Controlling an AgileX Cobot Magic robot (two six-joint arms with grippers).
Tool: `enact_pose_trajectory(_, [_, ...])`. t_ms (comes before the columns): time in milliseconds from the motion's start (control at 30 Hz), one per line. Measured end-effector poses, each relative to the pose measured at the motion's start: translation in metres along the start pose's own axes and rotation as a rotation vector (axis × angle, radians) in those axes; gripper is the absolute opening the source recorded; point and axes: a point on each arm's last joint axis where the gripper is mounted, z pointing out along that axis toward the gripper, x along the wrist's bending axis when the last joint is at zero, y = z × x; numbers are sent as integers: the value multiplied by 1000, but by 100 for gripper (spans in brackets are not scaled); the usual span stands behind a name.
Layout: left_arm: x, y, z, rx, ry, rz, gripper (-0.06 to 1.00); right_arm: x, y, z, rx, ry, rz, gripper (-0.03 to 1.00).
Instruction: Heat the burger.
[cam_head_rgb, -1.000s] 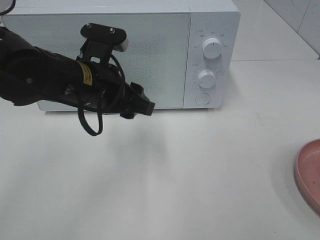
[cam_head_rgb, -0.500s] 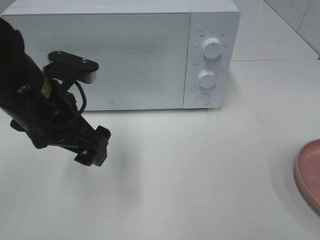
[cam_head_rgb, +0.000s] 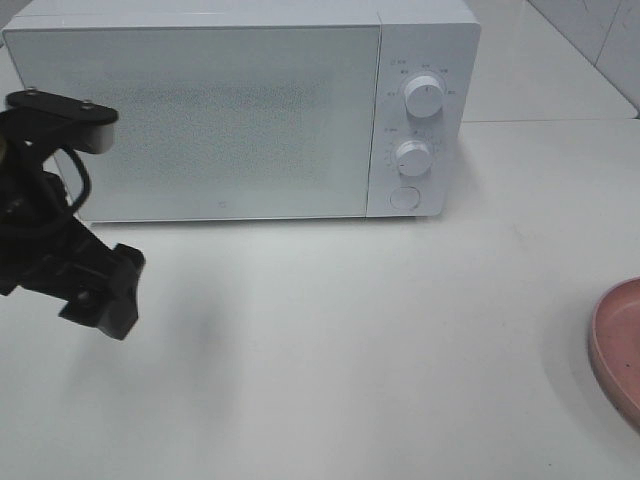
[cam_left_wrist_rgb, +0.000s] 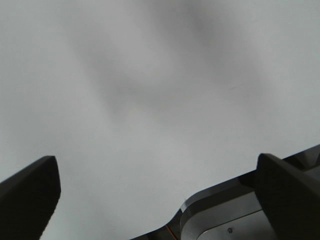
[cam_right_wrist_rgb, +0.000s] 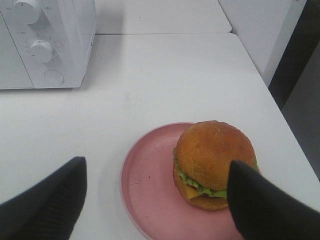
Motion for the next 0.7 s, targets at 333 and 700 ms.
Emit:
enact_pose_trajectory(333, [89,-19,-19,29,-79,-299,98,0,0,0,0,0,0,73])
enact_pose_trajectory(700, [102,-53,-57,-14,-71,-384,98,0,0,0,0,0,0,73])
